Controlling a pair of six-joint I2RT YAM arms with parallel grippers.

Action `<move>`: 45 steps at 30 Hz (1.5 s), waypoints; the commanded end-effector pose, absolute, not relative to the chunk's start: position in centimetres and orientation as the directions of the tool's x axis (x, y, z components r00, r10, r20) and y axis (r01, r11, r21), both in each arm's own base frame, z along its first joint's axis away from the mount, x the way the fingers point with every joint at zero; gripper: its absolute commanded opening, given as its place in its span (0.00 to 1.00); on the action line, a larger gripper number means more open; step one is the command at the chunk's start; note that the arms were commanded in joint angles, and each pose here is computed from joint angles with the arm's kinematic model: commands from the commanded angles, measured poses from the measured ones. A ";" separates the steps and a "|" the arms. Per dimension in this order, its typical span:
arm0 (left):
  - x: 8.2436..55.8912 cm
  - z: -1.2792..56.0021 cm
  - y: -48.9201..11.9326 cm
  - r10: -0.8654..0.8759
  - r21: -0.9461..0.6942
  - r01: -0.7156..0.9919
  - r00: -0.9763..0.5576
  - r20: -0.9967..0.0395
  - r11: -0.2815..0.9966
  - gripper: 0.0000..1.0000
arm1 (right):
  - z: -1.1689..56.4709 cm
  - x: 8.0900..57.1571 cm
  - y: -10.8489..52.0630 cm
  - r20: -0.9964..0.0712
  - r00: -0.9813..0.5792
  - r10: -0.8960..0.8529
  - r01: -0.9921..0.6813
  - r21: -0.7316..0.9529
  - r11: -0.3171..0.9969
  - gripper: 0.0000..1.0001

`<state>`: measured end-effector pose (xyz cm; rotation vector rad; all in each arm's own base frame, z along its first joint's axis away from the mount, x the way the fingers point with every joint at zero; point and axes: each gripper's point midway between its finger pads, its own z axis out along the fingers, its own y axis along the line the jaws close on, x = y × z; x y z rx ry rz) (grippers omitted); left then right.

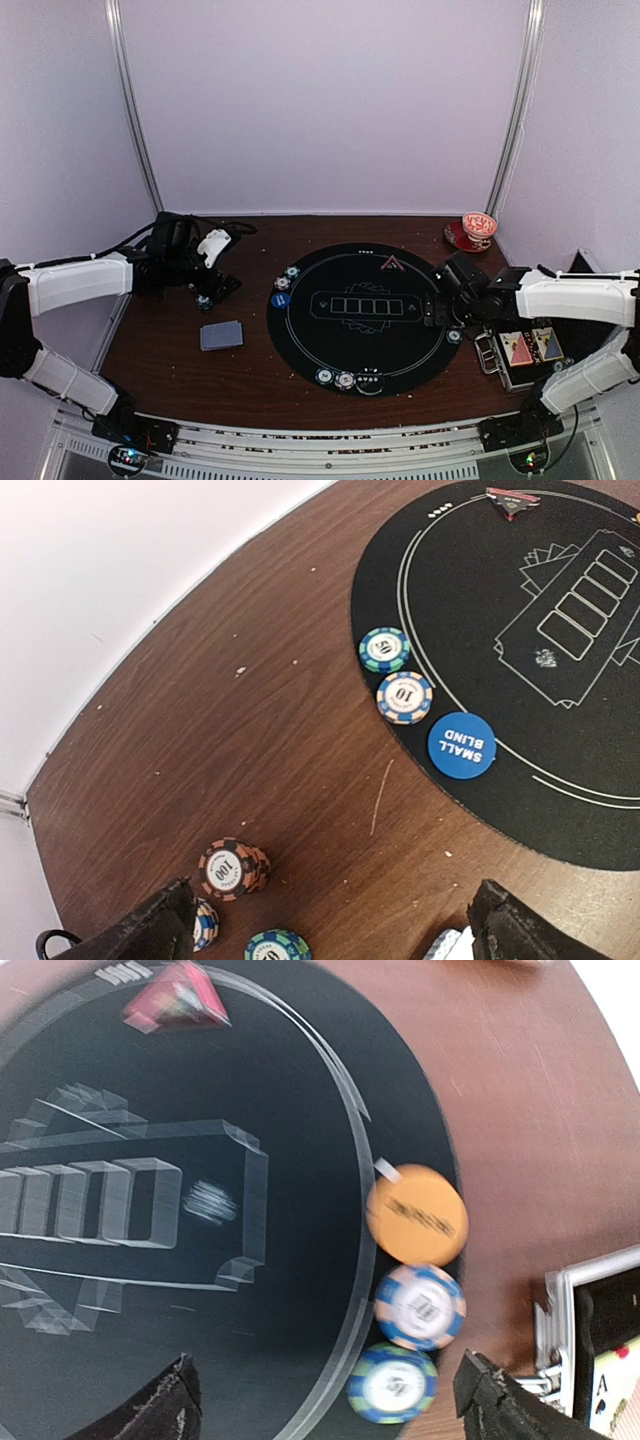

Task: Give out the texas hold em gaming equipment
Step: Pick up the pile of poker chips from the pile of poker chips.

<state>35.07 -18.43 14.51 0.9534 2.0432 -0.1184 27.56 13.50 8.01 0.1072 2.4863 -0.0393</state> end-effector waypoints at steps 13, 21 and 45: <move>40.5 13.6 -14.3 0.505 0.182 0.582 -0.458 -0.732 0.792 0.98 | 16.4 30.8 18.5 -0.803 -0.591 -0.080 -0.118 -0.012 0.993 0.93; 42.7 10.7 -13.9 0.488 0.075 0.614 -0.541 -0.684 0.786 0.97 | 16.3 30.5 17.9 -0.845 -0.533 -0.041 -0.106 0.018 0.994 0.93; 42.9 5.8 -12.2 0.506 0.075 0.586 -0.620 -0.599 0.807 0.80 | 15.7 29.8 17.7 -0.858 -0.513 -0.038 -0.097 0.014 0.995 0.93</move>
